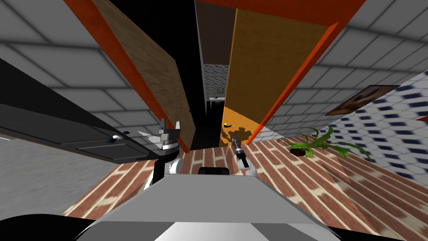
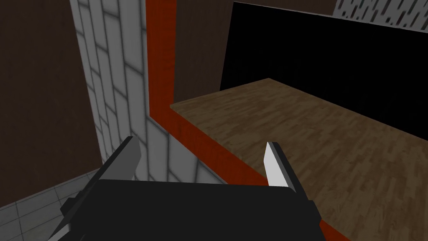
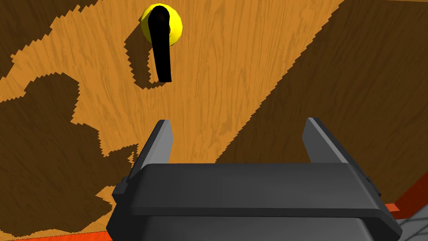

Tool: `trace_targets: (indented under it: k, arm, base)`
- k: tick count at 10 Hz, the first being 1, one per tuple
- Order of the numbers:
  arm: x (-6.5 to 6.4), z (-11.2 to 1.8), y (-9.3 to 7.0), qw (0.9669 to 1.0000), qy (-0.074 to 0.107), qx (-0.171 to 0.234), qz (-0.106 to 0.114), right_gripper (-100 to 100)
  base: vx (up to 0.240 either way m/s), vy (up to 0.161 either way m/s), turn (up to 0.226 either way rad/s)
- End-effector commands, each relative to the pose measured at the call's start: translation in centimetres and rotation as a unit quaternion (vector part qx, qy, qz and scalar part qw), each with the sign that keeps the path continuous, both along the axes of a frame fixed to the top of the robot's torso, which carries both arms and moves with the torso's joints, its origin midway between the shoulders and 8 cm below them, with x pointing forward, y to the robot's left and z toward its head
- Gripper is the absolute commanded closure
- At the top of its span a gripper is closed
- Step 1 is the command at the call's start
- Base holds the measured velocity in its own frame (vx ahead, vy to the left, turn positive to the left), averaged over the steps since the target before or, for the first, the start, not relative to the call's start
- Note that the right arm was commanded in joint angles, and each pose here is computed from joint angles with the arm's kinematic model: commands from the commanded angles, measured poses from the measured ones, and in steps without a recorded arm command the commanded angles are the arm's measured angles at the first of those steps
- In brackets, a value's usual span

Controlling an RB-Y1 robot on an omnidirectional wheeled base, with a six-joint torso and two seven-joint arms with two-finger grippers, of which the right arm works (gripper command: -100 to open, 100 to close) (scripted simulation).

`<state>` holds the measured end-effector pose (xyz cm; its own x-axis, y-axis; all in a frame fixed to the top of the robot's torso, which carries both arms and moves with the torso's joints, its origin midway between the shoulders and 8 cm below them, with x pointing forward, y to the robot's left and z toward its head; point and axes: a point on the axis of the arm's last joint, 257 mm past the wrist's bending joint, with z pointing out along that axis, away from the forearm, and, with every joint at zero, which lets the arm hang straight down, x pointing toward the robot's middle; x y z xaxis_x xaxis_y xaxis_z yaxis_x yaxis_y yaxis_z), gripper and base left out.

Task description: Push the door open

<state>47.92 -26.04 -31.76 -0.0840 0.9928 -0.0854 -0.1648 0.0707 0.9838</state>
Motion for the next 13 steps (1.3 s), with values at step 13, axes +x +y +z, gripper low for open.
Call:
trace_targets:
  k: [13]
  arm:
    - [-0.2,-6.6,1.1,0.9966,0.074,0.029,0.021,-100]
  base:
    - [0.096,-0.027,0.002]
